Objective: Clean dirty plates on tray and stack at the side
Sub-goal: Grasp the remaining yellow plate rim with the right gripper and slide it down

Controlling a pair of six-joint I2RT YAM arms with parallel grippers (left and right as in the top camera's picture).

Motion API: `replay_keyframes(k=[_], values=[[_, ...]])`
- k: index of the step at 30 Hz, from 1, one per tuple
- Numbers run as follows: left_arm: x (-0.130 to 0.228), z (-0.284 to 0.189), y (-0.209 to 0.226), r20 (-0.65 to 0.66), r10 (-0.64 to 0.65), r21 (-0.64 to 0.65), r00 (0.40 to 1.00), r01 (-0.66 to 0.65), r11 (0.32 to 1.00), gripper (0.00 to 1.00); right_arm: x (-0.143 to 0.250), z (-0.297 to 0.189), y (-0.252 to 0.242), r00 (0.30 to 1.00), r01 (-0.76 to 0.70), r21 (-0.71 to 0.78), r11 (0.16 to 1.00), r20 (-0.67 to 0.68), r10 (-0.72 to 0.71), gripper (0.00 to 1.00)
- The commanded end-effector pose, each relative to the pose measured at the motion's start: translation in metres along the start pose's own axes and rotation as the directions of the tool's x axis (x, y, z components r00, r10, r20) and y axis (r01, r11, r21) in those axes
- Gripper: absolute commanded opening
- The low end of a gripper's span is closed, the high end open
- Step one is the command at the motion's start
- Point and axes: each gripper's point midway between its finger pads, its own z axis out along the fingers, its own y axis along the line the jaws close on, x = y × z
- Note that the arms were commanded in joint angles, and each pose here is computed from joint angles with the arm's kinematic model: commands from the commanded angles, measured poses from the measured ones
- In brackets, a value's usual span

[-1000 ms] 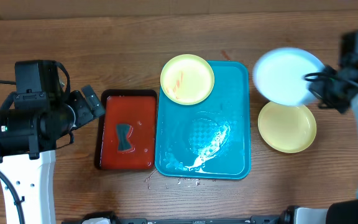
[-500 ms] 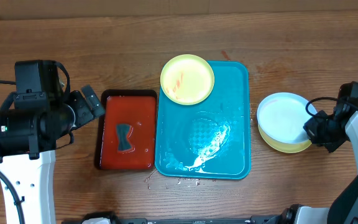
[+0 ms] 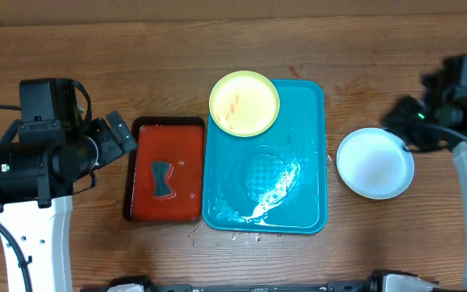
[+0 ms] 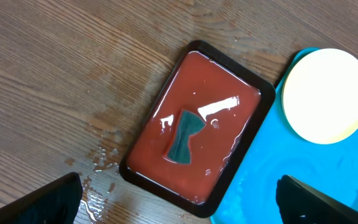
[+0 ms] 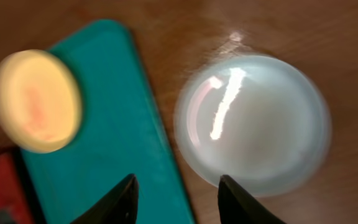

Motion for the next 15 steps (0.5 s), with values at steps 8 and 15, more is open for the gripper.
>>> replay_keyframes(k=[8, 15], values=[[-0.005, -0.004, 0.000, 0.020, 0.011, -0.005, 1.000, -0.011, 1.000, 1.00, -0.010, 0.034, 0.187, 0.821, 0.553, -0.186, 0.812, 0.287, -0.493, 0.65], [-0.005, -0.004, 0.000, 0.020, 0.011, -0.005, 1.000, -0.011, 1.000, 1.00, -0.024, 0.158, 0.207, 0.780, 0.614, -0.132, 0.778, 0.254, -0.572, 0.73]])
